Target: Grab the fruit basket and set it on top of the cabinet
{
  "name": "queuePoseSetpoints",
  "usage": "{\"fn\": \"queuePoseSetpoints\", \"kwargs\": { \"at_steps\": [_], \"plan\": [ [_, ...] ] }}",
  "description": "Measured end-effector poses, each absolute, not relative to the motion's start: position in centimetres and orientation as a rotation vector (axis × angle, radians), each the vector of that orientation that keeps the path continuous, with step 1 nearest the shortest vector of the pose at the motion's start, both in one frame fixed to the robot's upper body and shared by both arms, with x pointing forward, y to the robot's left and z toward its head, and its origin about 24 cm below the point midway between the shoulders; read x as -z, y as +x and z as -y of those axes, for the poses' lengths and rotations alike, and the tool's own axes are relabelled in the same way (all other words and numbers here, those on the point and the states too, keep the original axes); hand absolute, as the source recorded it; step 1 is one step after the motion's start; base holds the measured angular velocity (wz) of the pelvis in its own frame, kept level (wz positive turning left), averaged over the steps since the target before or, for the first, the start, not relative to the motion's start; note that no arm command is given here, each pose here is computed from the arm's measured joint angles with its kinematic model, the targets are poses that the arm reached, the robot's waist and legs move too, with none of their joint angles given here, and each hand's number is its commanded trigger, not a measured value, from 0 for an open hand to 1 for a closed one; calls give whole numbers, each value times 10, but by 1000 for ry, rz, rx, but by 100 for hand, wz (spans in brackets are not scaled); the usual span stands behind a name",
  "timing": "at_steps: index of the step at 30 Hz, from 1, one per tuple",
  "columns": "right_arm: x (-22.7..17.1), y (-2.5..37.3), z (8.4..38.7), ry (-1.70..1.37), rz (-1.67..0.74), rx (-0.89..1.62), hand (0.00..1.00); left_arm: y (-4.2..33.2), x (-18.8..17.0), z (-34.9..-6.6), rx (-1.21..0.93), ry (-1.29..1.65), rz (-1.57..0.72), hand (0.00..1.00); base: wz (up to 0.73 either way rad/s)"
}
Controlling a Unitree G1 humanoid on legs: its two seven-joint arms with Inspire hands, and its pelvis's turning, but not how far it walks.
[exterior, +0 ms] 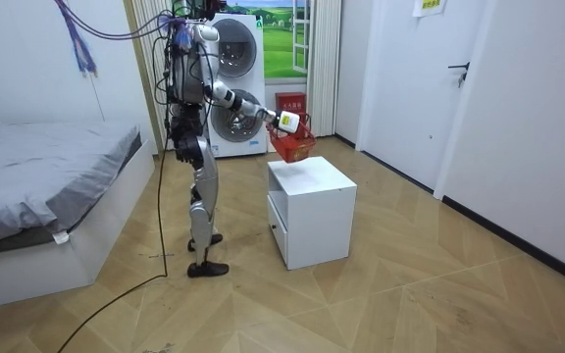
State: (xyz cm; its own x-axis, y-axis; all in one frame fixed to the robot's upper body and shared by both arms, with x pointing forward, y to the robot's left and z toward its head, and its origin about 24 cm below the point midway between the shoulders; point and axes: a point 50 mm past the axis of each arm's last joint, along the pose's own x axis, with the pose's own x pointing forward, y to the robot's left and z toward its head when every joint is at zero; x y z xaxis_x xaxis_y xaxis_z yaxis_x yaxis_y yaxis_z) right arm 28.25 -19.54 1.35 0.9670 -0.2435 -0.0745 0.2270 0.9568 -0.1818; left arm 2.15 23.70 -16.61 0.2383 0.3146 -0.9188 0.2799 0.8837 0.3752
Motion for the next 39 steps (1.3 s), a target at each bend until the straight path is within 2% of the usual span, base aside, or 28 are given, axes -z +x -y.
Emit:
{"fn": "queuePoseSetpoints", "kwargs": {
  "at_steps": [5,14,25,26,27,29,30,39],
  "plan": [
    [-24,294,199,-173,-64,291,100,21,166,-237,-22,528,-1357,0,0],
    [-15,306,217,-129,-146,412,100,21,168,-232,53,532,-1377,0,6],
    [-2,311,224,-145,-243,439,100,30,167,-232,82,539,-1359,0,2],
    [0,310,225,-144,-254,442,62,31,168,-231,85,541,-1357,0,0],
    [1,310,225,-144,-260,444,30,31,168,-231,88,543,-1358,0,0],
    [5,308,227,-145,-278,451,4,31,168,-231,91,544,-1358,0,0],
    [5,308,227,-143,-278,452,0,31,168,-231,91,544,-1358,0,0],
    [7,307,231,-142,-290,462,0,30,168,-231,78,541,-1357,0,0]
  ]
}}
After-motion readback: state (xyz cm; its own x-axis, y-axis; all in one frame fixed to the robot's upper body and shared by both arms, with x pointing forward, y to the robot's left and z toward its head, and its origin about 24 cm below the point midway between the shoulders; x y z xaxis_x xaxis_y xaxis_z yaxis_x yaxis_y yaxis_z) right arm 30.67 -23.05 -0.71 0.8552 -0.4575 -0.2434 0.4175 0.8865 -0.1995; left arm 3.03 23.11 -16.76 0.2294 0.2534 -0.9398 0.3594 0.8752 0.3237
